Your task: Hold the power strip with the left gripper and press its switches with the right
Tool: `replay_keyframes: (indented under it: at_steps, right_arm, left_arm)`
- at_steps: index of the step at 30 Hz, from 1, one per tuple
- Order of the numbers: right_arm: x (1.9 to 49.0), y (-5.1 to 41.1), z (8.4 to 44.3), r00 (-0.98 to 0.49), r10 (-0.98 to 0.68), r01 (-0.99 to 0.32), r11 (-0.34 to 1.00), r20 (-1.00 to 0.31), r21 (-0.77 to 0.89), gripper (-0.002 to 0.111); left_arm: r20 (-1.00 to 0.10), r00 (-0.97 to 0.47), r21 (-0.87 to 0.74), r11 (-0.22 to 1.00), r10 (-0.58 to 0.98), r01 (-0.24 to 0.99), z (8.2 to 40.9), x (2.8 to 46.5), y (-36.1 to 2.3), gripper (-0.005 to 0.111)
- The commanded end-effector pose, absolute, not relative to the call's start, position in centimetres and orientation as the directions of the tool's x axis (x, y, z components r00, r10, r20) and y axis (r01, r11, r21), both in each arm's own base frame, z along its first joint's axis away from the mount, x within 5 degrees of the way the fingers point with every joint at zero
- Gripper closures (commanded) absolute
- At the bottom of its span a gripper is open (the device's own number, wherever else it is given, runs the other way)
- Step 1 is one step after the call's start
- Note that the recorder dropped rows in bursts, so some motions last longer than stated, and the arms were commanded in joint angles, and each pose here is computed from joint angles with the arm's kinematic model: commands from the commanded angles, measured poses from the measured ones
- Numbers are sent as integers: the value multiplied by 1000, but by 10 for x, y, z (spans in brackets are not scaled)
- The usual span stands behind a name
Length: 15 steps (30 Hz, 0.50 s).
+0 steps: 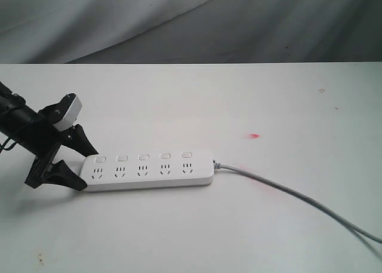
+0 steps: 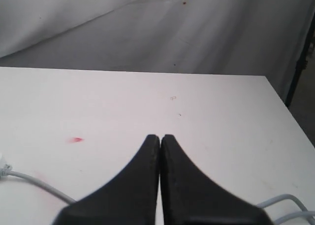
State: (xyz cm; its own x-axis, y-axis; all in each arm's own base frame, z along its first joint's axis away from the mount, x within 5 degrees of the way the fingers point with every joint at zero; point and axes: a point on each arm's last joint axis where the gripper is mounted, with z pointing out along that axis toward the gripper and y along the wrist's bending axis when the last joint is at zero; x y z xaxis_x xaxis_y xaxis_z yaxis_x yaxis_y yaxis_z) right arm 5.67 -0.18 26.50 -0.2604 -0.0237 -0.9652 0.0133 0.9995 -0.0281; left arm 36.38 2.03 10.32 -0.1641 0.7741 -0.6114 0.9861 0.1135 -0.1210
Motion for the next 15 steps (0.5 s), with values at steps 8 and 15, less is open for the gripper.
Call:
replay_keyframes:
  at_steps: [8, 15]
  right_arm:
    - [48, -5, 229, -230, -18, 79, 996, -973, -37, 108]
    - [48, -5, 207, -235, -11, 76, 997, -972, -30, 108]
  left_arm:
    - [-616, -154, -114, 106, 773, 988, 106, 365, 19, 70]
    - [-616, -154, -114, 106, 773, 988, 106, 365, 19, 70]
